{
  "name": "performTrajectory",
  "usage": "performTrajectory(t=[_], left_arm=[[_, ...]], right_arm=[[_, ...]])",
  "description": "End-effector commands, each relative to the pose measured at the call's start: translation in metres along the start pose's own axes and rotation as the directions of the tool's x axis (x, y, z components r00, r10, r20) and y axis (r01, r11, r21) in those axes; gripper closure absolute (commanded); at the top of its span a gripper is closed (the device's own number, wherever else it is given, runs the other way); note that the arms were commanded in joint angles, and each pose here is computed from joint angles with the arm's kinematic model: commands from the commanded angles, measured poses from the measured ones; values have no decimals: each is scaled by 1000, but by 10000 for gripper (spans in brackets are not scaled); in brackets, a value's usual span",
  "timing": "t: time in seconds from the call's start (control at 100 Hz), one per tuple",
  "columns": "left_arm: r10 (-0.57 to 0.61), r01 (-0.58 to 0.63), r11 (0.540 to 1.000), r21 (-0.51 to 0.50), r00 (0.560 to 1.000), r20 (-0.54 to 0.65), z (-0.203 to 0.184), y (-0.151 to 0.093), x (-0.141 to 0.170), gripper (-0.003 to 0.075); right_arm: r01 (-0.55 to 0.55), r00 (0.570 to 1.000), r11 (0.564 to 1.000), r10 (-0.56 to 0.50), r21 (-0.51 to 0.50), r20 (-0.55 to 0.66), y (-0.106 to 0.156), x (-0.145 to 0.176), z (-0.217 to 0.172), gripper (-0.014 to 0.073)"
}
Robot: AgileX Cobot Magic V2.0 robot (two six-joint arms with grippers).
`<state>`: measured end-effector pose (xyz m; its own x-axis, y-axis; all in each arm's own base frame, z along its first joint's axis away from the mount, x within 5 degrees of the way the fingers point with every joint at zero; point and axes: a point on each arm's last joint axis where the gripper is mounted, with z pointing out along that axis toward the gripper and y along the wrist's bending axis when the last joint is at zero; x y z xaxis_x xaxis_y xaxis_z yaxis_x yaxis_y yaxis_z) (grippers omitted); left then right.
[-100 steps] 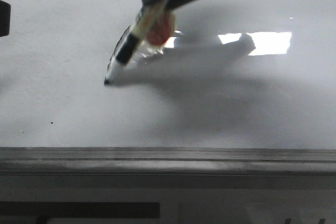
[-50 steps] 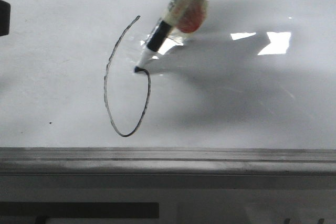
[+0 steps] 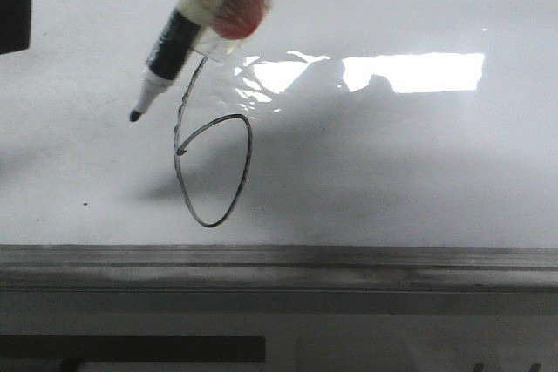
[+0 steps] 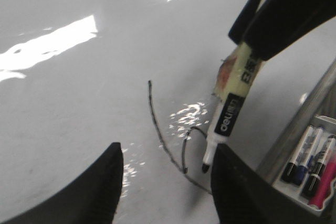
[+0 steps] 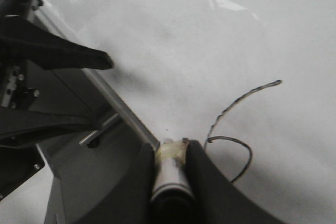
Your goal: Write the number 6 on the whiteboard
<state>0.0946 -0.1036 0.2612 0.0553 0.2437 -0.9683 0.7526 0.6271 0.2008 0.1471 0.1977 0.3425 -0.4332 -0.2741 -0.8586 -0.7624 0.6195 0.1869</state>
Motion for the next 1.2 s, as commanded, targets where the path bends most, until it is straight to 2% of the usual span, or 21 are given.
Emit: performTrajectory(t=[0.0,0.15,0.4,0.57,0.76,0.96,1.03,1.08,1.13,1.19], left_arm=[[5,-11,998,64,995,97,6,-8,-16,369],[8,-18,989,146,998,65,17,-21,-11,370],[6,-14,985,170,999,50,29,-25,-6,383],[-3,-12,984,178,996,84,32,-26,-8,512],[-3,-12,984,178,997,82,33,-27,-8,740],[-1,-12,984,178,997,74,33,-27,-7,739],[-1,-12,984,178,997,72,33,-27,-7,739],[-1,-12,984,178,997,72,33,-27,-7,739],[-22,11,985,171,998,65,33,-26,-6,739],[-118,112,984,136,992,37,34,-22,-5,739]], right_arm=[[38,994,999,-35,-28,103,10,-15,-11,648],[58,994,996,-52,-66,99,20,-13,-9,648],[30,996,996,-22,-83,91,22,-12,-9,648],[23,997,996,-16,-87,74,22,-11,-9,648],[23,999,996,-18,-88,51,22,-8,-9,648],[23,999,996,-19,-88,46,22,-8,-9,641],[23,999,996,-19,-88,44,22,-8,-9,564],[23,999,996,-18,-88,48,22,-8,-9,456],[21,998,996,-16,-84,63,22,-10,-9,312],[23,996,996,-16,-81,88,21,-12,-9,195]])
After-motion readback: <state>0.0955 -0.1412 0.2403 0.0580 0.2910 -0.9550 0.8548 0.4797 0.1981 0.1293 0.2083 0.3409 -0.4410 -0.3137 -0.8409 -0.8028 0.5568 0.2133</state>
